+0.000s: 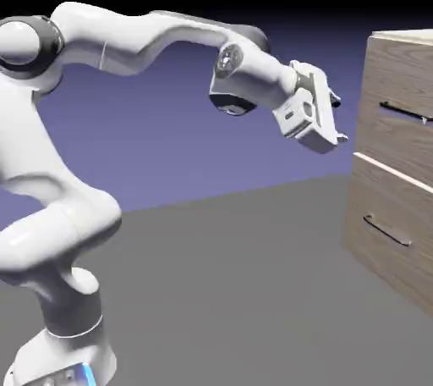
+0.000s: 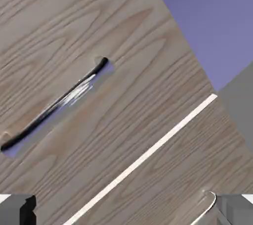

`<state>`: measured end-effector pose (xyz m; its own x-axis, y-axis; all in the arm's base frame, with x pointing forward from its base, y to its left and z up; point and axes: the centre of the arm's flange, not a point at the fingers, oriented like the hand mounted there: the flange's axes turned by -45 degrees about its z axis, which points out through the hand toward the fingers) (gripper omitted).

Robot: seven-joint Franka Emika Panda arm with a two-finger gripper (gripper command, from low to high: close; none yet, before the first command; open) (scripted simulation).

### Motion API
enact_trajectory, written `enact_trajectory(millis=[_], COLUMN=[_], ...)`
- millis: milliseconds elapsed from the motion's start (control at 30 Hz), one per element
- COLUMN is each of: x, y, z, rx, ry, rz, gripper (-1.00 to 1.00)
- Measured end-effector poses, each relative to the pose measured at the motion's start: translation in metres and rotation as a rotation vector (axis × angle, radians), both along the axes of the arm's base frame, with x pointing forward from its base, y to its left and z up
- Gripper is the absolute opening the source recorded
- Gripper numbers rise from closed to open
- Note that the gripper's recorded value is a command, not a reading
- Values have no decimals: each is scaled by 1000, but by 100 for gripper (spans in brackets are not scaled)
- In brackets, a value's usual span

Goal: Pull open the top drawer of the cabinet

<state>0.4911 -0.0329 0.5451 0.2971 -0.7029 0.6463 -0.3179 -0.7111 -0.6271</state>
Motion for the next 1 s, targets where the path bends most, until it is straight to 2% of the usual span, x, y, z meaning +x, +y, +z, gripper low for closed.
enact_trajectory(millis=[1000], x=[133], y=[22], z=[-61], rx=[782], ry=[-433], rz=[-159], gripper=[0])
